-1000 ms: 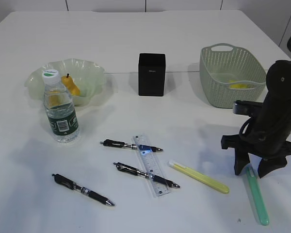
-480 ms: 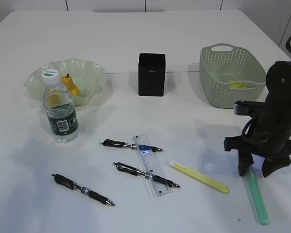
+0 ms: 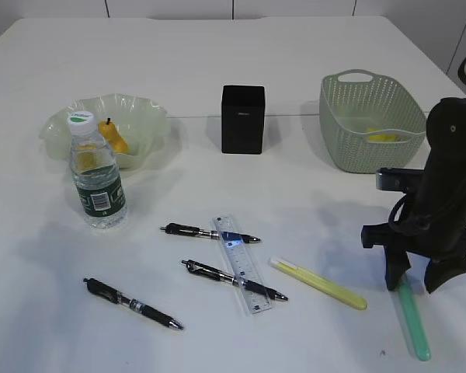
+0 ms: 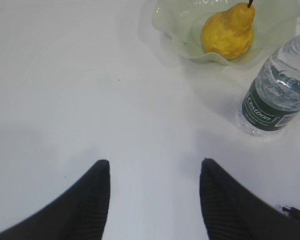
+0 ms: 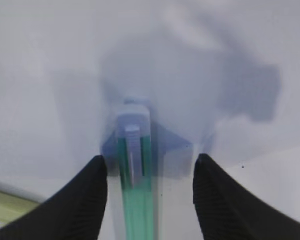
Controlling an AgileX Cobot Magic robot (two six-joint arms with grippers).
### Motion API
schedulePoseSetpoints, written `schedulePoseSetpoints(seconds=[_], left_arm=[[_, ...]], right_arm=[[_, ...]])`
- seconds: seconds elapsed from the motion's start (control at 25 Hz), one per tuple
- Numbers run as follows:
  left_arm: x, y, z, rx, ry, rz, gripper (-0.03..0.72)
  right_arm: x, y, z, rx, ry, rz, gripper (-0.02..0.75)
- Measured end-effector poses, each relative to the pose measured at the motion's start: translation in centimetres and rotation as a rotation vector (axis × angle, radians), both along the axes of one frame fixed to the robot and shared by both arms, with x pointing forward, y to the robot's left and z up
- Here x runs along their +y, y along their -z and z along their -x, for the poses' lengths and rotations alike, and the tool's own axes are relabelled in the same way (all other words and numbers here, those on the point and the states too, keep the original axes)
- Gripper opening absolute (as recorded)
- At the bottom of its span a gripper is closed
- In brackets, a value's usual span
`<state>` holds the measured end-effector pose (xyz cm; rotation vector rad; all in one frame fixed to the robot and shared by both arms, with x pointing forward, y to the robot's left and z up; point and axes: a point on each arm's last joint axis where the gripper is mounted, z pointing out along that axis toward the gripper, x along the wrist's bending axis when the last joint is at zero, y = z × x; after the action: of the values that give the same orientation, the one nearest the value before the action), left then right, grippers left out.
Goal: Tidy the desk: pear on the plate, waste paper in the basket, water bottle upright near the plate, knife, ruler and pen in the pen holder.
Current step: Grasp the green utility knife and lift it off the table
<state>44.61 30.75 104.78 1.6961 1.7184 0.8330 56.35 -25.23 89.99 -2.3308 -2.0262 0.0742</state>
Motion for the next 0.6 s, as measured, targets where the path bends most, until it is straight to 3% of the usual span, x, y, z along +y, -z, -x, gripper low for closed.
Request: schedulePoseSetpoints(seconds=[0.6], left_arm=[[0.00,0.00,0.00,0.000,0.000,0.000,0.402]], right_arm=[[0.07,0.01,-0.18,-0.020,0.005,-0.007,0.407]])
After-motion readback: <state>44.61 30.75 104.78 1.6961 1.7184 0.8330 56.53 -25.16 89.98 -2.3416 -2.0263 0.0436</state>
